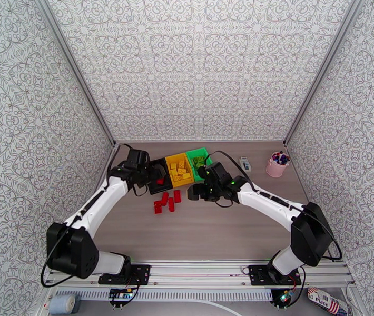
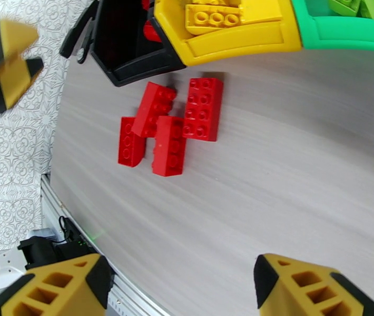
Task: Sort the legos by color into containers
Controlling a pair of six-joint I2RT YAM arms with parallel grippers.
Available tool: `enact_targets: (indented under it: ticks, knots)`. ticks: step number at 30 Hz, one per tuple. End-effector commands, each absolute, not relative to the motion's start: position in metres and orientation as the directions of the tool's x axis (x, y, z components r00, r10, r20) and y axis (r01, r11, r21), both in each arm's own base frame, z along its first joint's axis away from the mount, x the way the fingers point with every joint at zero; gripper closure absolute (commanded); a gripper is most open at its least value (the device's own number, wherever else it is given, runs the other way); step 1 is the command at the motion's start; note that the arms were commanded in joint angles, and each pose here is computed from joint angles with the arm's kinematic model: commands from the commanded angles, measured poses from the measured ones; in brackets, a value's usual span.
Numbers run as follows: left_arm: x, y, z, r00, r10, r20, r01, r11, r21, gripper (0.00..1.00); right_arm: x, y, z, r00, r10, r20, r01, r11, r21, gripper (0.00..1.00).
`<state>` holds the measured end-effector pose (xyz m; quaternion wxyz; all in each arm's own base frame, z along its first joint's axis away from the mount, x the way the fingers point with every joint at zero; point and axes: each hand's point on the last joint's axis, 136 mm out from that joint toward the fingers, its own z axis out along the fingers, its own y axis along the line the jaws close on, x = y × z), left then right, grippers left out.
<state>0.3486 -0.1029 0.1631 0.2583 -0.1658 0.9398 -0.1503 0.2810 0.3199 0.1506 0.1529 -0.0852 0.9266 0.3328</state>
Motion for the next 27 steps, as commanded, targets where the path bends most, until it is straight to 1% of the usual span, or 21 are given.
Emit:
enact_targets:
  ticks: [1,4,14,21,27]
  knots:
    - [0.322,-0.097,0.145,-0.835,-0.362,-0.414,-0.259,0.923,-0.285,0.20,0.280,0.309,0.148,-0.932,-0.058,-0.357,-0.264,0.784,0.562,0.24]
    - [0.307,-0.099,0.131,-0.846,-0.353,-0.398,-0.263,0.928,-0.263,0.17,0.278,0.307,0.143,-0.934,-0.057,-0.351,-0.259,0.787,0.560,0.24]
    - [0.270,-0.107,0.083,-0.873,-0.373,-0.315,-0.303,0.920,-0.248,0.16,0.268,0.301,0.120,-0.948,-0.040,-0.315,-0.223,0.791,0.570,0.23]
    - [0.255,-0.106,0.063,-0.877,-0.388,-0.283,-0.328,0.914,-0.239,0.16,0.256,0.298,0.105,-0.959,-0.038,-0.282,-0.201,0.792,0.577,0.21]
    - [0.252,-0.105,0.052,-0.882,-0.386,-0.270,-0.333,0.917,-0.222,0.15,0.248,0.297,0.099,-0.962,-0.037,-0.272,-0.195,0.791,0.580,0.20]
